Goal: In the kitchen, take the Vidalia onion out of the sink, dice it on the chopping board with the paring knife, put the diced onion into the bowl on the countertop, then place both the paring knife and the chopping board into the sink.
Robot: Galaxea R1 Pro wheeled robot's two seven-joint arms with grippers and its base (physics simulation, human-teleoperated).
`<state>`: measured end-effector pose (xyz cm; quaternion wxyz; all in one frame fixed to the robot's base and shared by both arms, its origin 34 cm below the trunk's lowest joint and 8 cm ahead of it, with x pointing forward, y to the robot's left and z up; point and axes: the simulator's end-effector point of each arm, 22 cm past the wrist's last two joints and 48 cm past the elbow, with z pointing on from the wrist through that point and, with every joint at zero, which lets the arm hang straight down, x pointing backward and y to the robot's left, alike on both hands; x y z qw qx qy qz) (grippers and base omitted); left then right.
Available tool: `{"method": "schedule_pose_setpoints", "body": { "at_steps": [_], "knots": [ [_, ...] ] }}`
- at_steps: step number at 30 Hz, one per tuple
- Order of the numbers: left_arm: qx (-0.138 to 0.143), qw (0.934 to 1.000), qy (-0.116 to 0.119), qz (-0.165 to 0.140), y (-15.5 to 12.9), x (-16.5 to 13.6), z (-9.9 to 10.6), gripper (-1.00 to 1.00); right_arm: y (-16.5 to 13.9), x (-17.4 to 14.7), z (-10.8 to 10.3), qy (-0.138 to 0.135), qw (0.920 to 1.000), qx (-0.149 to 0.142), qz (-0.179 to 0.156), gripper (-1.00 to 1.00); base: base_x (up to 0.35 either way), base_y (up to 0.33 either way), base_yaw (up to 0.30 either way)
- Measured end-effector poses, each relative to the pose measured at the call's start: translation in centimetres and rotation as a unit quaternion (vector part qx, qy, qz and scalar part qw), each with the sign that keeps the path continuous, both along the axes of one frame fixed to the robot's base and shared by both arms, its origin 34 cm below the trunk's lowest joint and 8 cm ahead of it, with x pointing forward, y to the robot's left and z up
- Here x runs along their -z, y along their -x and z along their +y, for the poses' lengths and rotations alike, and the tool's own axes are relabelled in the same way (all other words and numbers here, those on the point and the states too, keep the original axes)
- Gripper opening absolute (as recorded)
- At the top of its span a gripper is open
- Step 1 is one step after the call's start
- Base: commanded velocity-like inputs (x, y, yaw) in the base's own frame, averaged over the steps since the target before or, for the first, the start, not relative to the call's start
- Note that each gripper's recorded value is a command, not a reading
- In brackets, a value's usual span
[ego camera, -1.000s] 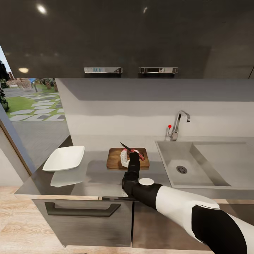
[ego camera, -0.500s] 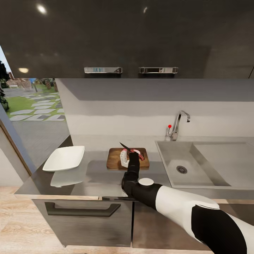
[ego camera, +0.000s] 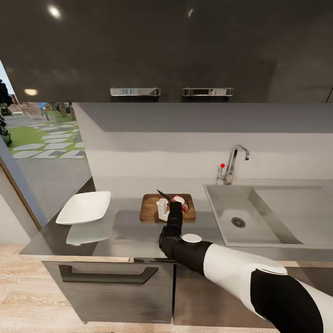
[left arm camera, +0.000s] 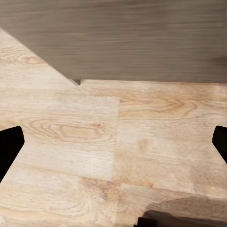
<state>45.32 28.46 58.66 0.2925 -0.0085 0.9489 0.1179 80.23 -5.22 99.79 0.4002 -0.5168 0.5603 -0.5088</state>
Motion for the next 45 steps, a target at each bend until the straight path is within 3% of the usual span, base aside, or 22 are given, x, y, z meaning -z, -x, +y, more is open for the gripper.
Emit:
{"method": "schedule_pose_setpoints", "body": {
  "at_steps": [9, 17, 25, 31, 34, 39, 41, 45],
  "knots": [
    [0.000, 1.0000, 0.000, 0.000, 0.0, 0.0, 0.0, 1.00, 0.0, -0.2, 0.2, 0.000, 1.0000, -0.003, -0.003, -1.00, 0.000, 0.000, 0.000],
    [0.000, 1.0000, 0.000, 0.000, 0.0, 0.0, 0.0, 1.00, -0.4, -1.2, 1.0, -0.022, 0.9994, -0.020, -0.018, -1.00, 0.000, 0.000, 0.000],
    [0.000, 1.0000, 0.000, 0.000, 0.0, 0.0, 0.0, 1.00, -2.3, -5.3, -2.5, -0.126, 0.9898, 0.044, -0.051, -1.00, 0.000, 0.000, 0.000],
    [0.000, 1.0000, 0.000, 0.000, 0.0, 0.0, 0.0, 1.00, -3.5, -7.0, -6.4, -0.166, 0.9814, 0.070, -0.068, -1.00, 0.000, 0.000, 0.000],
    [0.000, 1.0000, 0.000, 0.000, 0.0, 0.0, 0.0, 1.00, -4.5, -7.7, -7.7, -0.208, 0.9729, 0.071, -0.072, -1.00, 0.000, 0.000, 0.000],
    [0.001, 1.0000, 0.000, 0.000, 0.0, 0.0, 0.0, 1.00, -5.9, -6.8, -11.0, -0.276, 0.9560, 0.091, -0.040, -1.00, 0.000, 0.000, 0.000],
    [0.000, 1.0000, 0.000, 0.000, 0.0, 0.0, 0.0, 1.00, -6.2, -5.9, -11.4, -0.300, 0.9499, 0.086, -0.015, -1.00, 0.000, 0.000, 0.000],
    [0.000, 1.0000, 0.000, 0.000, 0.0, 0.0, 0.0, 1.00, -6.6, -4.9, -11.5, -0.321, 0.9443, 0.072, 0.010, -1.00, 0.000, 0.000, 0.000]
  ]
}}
